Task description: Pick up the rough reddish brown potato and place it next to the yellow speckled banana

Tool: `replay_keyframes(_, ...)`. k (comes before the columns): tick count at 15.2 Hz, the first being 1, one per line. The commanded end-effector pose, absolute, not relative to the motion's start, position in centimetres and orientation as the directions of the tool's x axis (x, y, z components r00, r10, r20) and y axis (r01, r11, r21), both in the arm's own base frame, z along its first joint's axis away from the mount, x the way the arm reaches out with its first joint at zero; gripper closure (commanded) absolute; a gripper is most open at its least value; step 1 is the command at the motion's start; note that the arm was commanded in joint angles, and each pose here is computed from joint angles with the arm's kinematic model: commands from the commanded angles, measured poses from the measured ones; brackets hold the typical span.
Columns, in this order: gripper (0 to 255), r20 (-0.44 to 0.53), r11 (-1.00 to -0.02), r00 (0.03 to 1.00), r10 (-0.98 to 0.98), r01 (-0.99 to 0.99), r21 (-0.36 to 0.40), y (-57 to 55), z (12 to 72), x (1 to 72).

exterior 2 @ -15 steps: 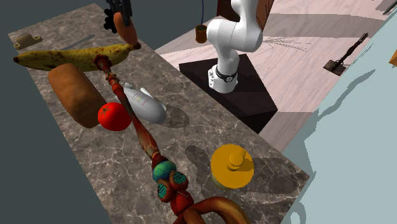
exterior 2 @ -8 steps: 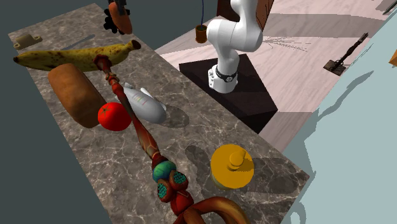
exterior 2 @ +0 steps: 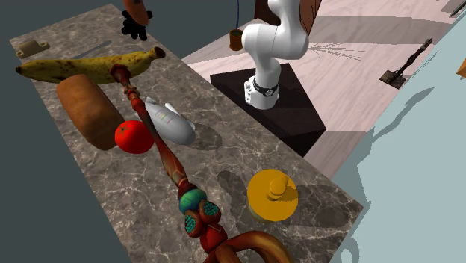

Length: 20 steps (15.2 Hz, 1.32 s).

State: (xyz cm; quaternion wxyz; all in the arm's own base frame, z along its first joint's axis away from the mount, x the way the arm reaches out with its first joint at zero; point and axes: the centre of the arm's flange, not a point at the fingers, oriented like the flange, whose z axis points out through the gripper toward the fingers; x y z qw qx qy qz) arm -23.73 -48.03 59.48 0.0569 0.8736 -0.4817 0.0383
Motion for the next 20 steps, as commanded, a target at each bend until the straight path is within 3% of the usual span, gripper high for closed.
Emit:
replay_keyframes(1,255,0.121,-0.53,0.534,-0.837,-0.845,0.064,-48.8,59.4,-26.1)
replay_keyframes(9,255,0.121,-0.53,0.534,-0.837,-0.845,0.064,-51.5,59.4,-36.3)
replay_keyframes(20,255,0.121,-0.53,0.534,-0.837,-0.845,0.064,-51.7,54.1,-36.8)
